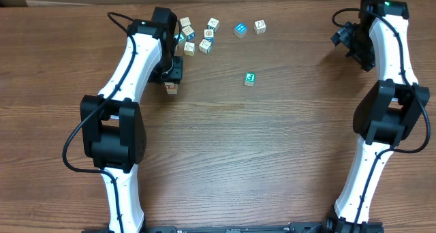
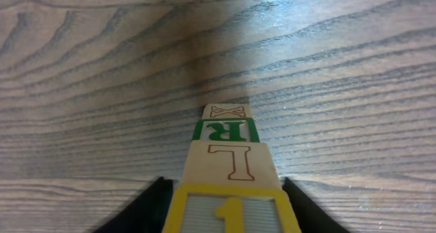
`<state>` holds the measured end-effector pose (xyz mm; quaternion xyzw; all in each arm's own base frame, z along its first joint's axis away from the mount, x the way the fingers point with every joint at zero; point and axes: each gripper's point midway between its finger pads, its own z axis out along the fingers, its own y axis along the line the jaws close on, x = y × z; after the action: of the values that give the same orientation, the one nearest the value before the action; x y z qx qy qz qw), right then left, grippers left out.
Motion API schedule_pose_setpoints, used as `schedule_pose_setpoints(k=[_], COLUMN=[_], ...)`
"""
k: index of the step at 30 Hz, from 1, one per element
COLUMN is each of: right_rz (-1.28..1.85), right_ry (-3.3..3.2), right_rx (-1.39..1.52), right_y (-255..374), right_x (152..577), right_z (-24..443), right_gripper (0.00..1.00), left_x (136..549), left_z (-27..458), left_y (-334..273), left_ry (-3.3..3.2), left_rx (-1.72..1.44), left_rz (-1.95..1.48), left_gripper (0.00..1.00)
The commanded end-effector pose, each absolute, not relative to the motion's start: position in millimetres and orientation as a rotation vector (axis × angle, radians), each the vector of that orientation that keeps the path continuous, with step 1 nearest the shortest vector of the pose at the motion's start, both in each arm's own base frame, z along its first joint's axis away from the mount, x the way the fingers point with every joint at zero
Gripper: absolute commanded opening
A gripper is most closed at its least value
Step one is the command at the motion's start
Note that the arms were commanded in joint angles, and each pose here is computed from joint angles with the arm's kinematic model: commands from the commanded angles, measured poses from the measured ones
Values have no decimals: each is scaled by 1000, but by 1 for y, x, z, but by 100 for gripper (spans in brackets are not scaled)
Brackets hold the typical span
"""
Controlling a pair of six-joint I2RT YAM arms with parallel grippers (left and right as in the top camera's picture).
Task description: Form a tower
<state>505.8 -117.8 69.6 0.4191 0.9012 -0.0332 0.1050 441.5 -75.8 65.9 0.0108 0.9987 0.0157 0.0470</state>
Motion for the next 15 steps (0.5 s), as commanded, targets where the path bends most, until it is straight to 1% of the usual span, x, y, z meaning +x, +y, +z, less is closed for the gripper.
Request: schedule_pose_setpoints(k=[1,3,5,10,15], right_rz=[-80,-80,-80,-80,-80], right_ry=[2601,2601,2601,2601,2601], right_rx=[1219,1219,1220,1219,1219], right_y=[-120,-120,-120,-120,-120], right_x=[509,509,509,509,509], right_z=[97,97,97,97,97], right_gripper=[100,100,100,100,100], left_x=[441,441,442,460,490], left_z=[69,69,69,90,137], left_y=[-75,-75,-75,-77,-71], left_ry=[3040,3039,3034,2964,2831], left_rx=[47,46,46,29,-48], left_rz=[64,62,57,37,0], left_gripper=[66,88,100,100,100])
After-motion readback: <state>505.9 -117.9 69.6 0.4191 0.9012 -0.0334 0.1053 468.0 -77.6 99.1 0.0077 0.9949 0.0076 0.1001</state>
